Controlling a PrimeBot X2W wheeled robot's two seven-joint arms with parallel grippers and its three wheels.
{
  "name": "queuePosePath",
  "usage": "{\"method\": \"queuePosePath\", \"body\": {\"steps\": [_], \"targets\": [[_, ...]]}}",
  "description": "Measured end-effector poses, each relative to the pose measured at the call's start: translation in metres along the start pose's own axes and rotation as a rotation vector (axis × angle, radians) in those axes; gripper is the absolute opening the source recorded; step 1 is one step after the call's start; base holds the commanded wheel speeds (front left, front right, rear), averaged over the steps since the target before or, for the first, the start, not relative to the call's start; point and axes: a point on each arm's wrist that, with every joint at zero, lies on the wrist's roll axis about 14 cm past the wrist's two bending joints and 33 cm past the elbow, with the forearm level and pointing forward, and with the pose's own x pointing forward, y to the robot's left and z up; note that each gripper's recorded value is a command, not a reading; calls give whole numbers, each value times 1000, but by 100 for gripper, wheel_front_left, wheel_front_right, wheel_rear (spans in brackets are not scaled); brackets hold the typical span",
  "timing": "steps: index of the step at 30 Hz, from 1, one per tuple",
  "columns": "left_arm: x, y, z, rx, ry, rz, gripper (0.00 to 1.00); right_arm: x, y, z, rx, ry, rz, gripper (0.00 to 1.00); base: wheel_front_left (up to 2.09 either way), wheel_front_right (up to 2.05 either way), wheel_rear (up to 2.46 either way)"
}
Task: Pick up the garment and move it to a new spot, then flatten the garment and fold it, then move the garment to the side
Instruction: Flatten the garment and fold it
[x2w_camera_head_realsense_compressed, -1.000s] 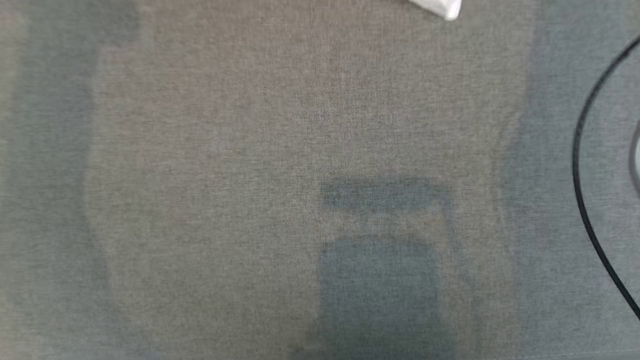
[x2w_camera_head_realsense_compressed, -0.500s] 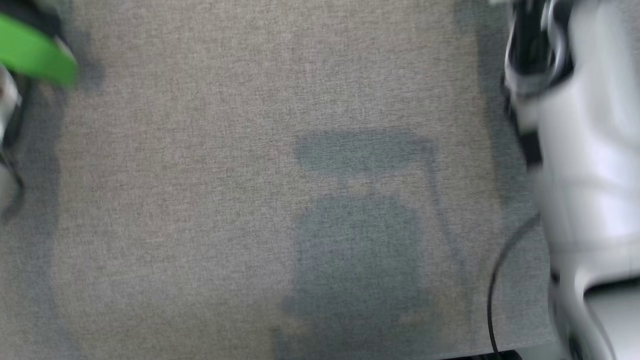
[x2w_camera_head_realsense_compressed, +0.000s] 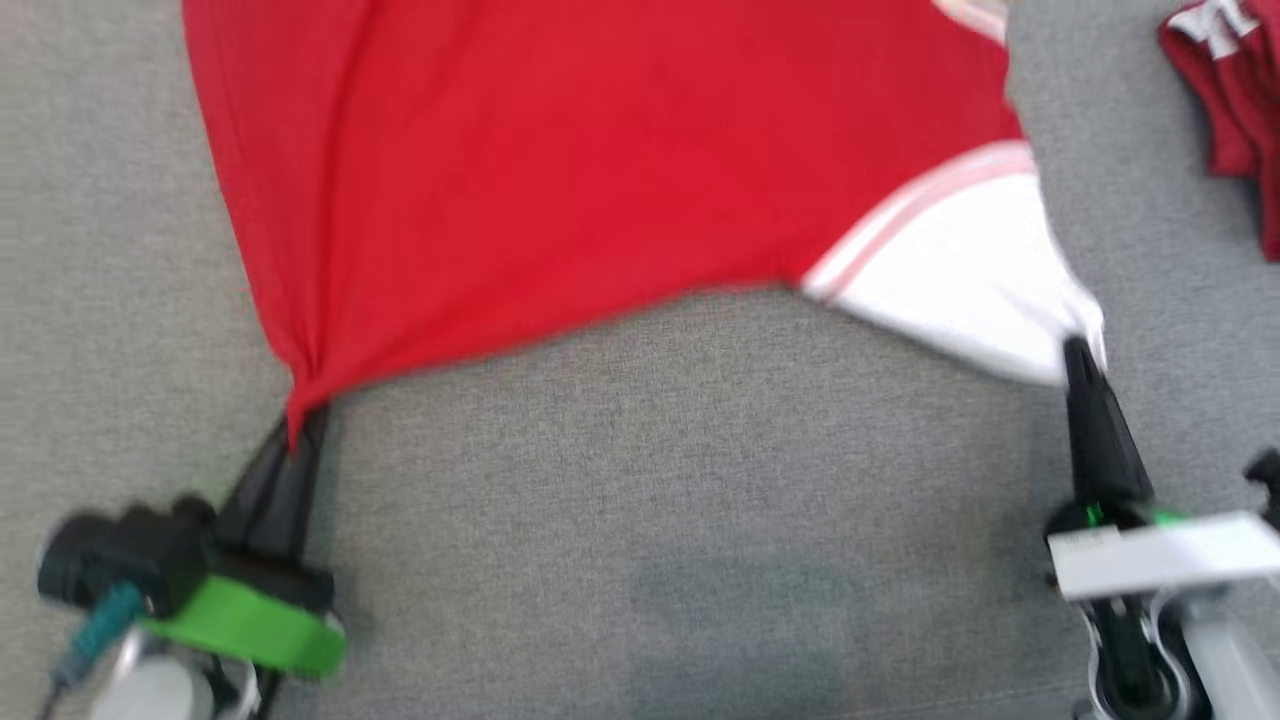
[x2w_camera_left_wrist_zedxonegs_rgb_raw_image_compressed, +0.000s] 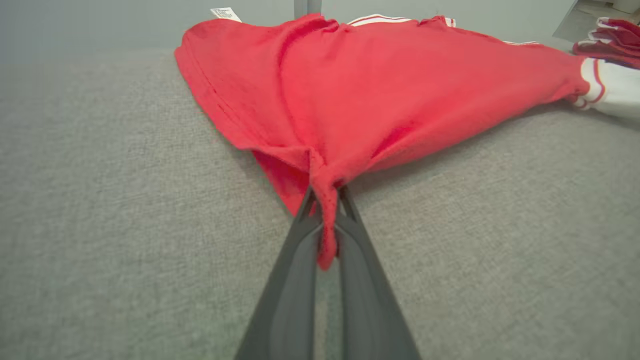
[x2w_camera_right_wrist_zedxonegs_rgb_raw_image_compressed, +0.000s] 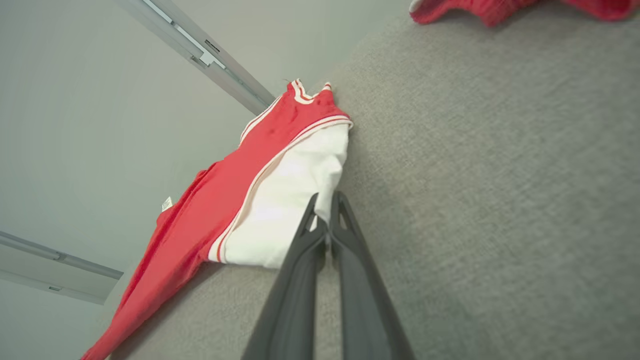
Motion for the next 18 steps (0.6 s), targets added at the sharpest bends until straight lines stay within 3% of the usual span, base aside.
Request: {"method": "queuePosePath", "body": {"steps": [6,9,13,18], "targets": [[-71,-22,-17,-103,50,137,0,-71,-22,15,39,43,-92,0,0,0,0],[-87,-30,-11,-124,59,159,0,-87,-18,21,65,58,-85,0,0,0,0],[-90,-42,-7,-171,90,139,0,-70,4,33,71,40,4,0,0,0,0],[-59,-35,15,-130,90,95,0,-24,37,36,27,57,134,0,0,0,0]]}}
